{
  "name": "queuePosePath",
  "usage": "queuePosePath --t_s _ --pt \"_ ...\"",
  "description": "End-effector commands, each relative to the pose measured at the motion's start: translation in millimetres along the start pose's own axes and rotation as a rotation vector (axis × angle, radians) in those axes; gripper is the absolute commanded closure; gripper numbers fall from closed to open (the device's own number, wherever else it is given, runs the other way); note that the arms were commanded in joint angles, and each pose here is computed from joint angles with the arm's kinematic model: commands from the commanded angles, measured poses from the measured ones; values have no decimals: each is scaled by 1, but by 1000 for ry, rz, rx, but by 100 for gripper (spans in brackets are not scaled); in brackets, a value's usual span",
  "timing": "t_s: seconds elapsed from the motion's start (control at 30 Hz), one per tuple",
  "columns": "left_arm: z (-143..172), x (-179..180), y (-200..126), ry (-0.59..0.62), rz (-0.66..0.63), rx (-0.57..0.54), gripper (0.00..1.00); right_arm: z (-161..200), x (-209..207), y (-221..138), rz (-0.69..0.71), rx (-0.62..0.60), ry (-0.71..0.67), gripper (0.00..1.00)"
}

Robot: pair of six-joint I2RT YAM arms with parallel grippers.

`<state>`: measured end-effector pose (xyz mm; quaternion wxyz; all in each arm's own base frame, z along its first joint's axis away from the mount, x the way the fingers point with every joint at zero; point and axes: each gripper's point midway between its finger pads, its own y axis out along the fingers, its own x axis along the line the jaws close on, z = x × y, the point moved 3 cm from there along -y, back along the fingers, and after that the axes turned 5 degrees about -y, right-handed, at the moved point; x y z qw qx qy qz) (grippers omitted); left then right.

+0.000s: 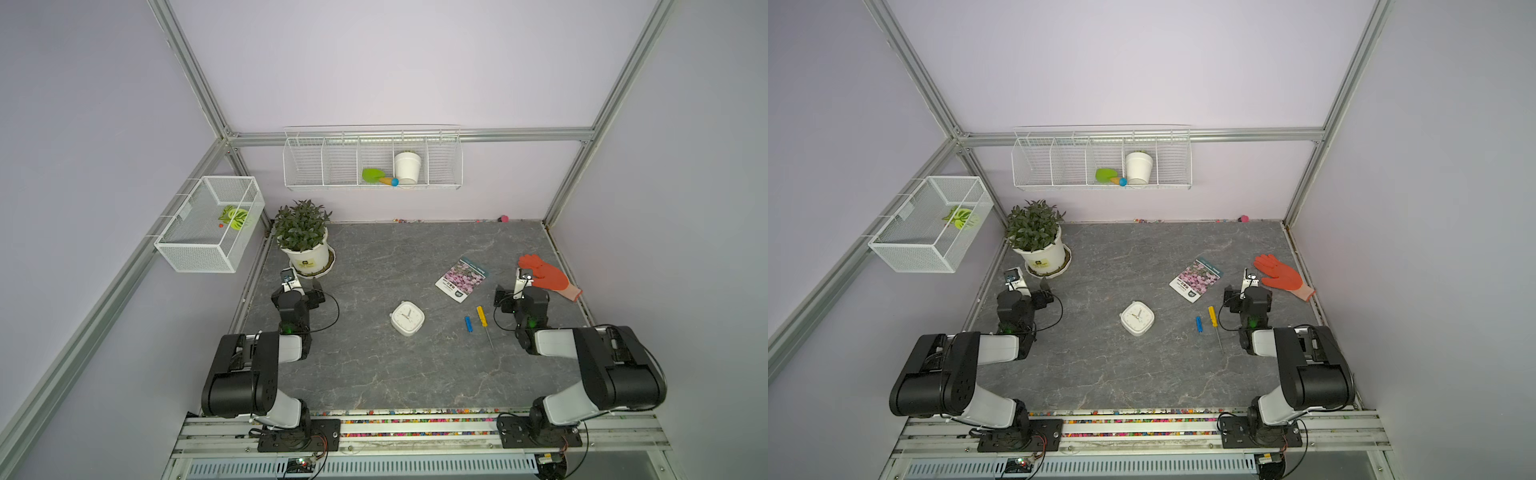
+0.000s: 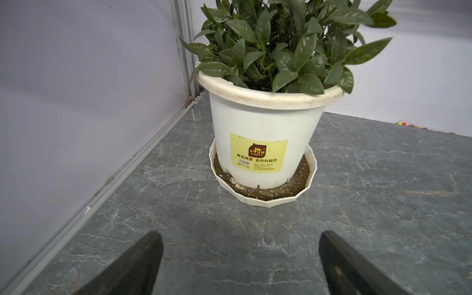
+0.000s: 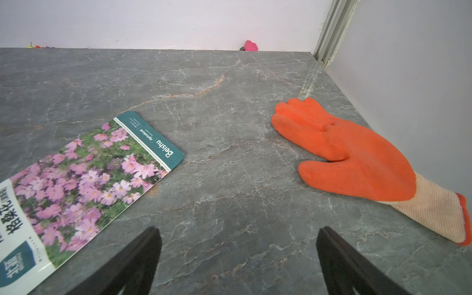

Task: Remove the battery from the alarm
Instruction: Reset both arms

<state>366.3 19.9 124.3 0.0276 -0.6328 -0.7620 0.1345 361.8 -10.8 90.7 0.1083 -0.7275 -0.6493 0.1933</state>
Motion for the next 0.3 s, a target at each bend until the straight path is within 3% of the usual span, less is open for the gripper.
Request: queuePosePath --t_s 0.0,0.27 --pt "-3 -2 0 -11 12 -3 0 -12 1 -1 -5 -32 -5 1" --pt "-3 -2 0 -11 12 -4 0 -12 1 -1 -6 -32 -5 1"
